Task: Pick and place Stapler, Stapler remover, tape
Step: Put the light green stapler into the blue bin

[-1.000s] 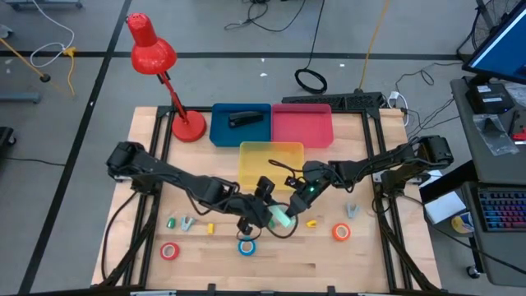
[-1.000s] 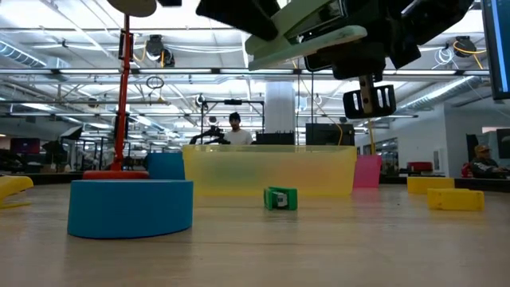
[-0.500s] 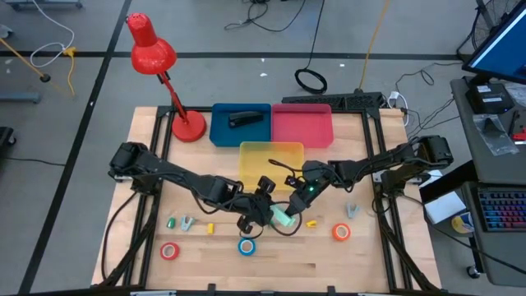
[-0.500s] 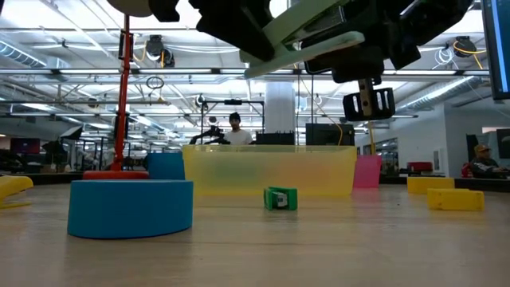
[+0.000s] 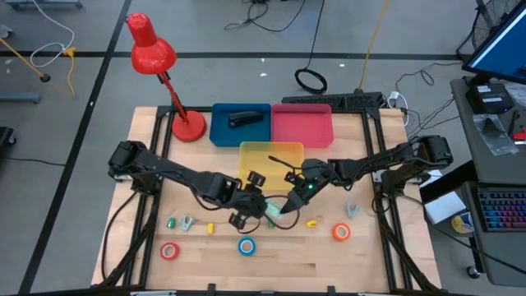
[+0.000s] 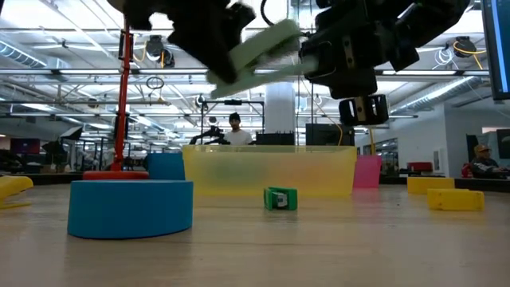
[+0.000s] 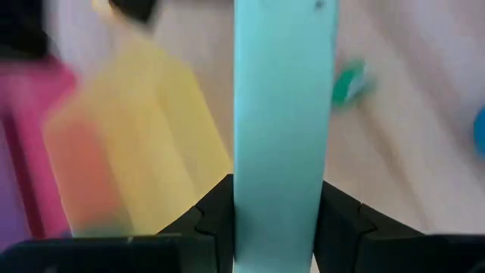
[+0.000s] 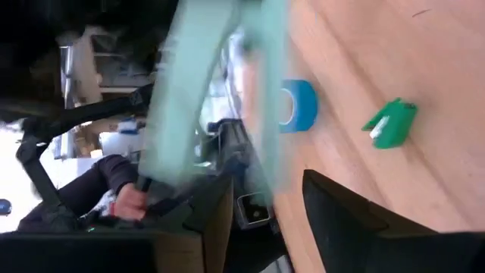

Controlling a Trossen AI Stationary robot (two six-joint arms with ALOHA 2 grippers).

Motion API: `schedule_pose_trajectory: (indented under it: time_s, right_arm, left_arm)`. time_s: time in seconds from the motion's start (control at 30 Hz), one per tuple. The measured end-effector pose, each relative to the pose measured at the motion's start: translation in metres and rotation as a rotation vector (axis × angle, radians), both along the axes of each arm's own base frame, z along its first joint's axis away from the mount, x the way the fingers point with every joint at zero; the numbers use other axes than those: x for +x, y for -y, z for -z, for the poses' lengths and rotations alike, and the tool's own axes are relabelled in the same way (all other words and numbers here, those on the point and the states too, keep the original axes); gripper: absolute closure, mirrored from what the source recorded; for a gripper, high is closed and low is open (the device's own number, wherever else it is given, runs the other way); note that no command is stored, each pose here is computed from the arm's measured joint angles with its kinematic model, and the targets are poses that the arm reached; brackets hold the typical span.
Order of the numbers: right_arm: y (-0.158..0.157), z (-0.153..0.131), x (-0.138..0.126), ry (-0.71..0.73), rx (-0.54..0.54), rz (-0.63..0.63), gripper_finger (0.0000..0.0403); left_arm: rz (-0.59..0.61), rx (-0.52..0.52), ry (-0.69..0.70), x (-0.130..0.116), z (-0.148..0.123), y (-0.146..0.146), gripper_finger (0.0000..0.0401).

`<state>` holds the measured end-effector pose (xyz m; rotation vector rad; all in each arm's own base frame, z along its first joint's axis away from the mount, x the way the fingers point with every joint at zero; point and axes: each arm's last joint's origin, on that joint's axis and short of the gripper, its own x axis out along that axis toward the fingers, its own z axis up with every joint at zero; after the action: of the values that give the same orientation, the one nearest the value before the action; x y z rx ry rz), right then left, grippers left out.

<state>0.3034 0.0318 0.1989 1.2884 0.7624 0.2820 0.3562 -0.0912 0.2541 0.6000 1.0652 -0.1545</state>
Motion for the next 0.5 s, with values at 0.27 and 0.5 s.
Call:
schedule_pose_trajectory:
  time_s: [0.27,0.5]
  right_arm:
    - [0.000,-0.004,0.001,0.035,0.002,0.000,0.0244]
    - [0.000,-0.004,0.001,0.038,-0.001,0.000,0.0243]
  left_arm:
    - [-0.159,0.003,-0.163,-0.021,-0.003,-0.022,0.0274]
    - [-0.418,0.054,-0.132,-0.032,-0.023,-0.082,0.0274]
